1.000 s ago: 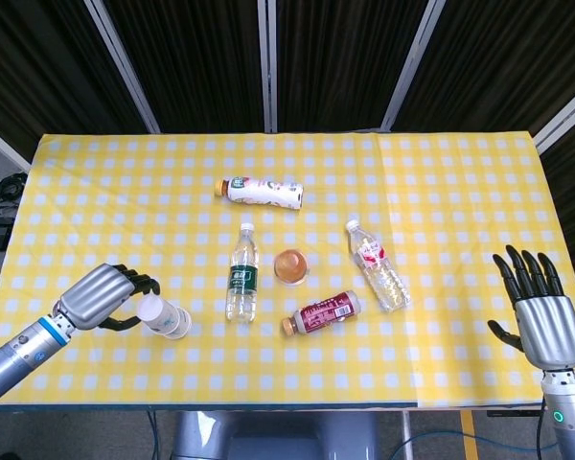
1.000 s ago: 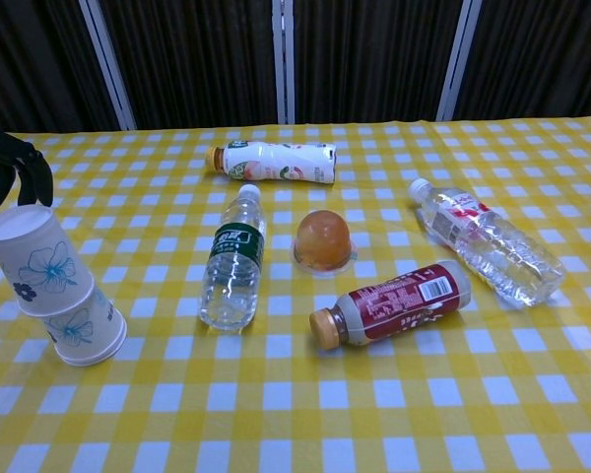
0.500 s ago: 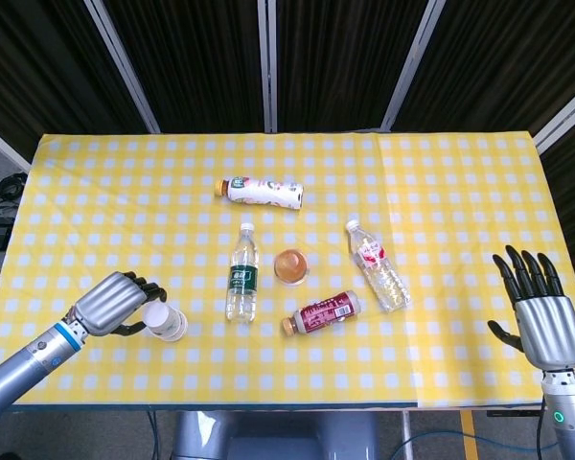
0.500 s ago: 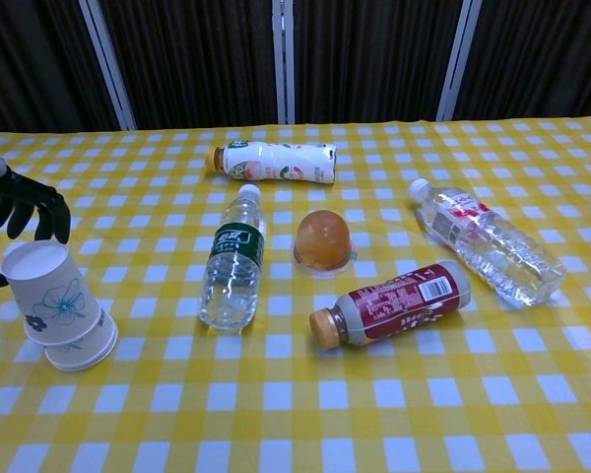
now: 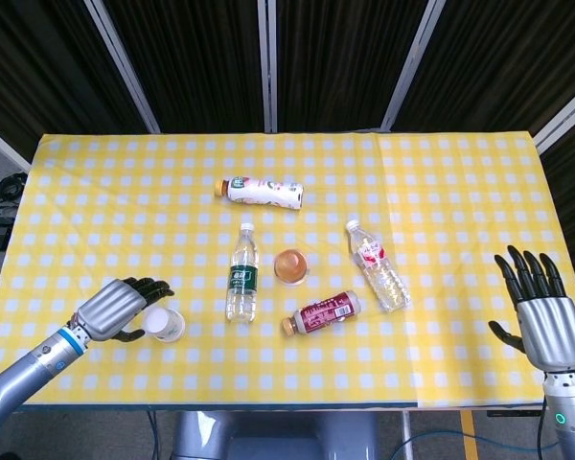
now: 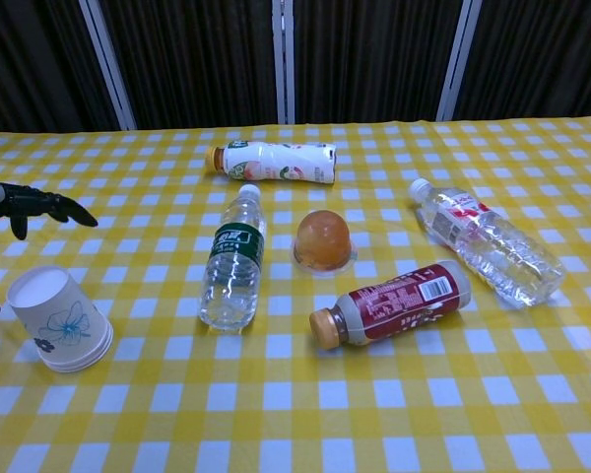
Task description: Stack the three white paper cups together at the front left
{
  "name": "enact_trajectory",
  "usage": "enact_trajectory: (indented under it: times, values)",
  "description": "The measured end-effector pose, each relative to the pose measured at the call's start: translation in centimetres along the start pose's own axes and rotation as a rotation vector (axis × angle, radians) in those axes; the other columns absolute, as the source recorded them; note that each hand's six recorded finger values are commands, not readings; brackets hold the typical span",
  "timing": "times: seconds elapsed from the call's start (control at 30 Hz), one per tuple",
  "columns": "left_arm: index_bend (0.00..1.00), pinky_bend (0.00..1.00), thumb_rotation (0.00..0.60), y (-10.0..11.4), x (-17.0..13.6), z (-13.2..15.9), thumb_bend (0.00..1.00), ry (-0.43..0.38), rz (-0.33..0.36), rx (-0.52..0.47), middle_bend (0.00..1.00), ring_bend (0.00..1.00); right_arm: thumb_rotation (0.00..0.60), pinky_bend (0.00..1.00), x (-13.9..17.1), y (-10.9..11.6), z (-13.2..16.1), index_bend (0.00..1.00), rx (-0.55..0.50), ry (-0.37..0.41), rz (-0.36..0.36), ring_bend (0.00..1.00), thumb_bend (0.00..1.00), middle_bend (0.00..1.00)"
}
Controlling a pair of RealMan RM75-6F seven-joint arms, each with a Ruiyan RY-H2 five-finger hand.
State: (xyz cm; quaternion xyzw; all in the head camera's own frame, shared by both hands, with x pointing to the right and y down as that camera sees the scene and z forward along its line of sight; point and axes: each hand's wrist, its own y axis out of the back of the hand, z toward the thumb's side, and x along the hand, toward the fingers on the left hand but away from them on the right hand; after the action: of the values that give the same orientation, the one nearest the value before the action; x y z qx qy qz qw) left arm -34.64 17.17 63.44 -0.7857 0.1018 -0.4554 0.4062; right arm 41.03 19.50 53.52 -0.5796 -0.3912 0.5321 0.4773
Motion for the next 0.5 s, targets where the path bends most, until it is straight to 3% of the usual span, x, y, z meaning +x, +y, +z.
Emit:
enact_trajectory:
  times: [0.1, 0.27, 0.5]
  values:
    - [0.0, 0.01, 0.6, 0.6, -0.4, -0.1, 0.12, 0.005, 0.025, -0.009, 0.0, 0.0, 0.6, 0.0, 0.0, 0.1, 0.0, 0.0, -0.002, 0.001, -0.004, 0.0, 0.0, 0.0]
    - [0.0, 0.0, 0.6, 2.5, -1.5, -0.5, 0.06, 0.021, 0.124, -0.035, 0.0, 0.0, 0.6, 0.0, 0.1, 0.3, 0.1, 0.0, -0.005, 0.005, -0.009, 0.0, 0.0, 0.0]
    - [0.0, 0.0, 0.6, 5.0, -6.1, -2.1, 0.06, 0.184, 0.381, -0.079, 0.0, 0.0, 0.6, 0.0, 0.3, 0.6, 0.1, 0.0, -0.002, 0.005, -0.02, 0.0, 0.0, 0.0]
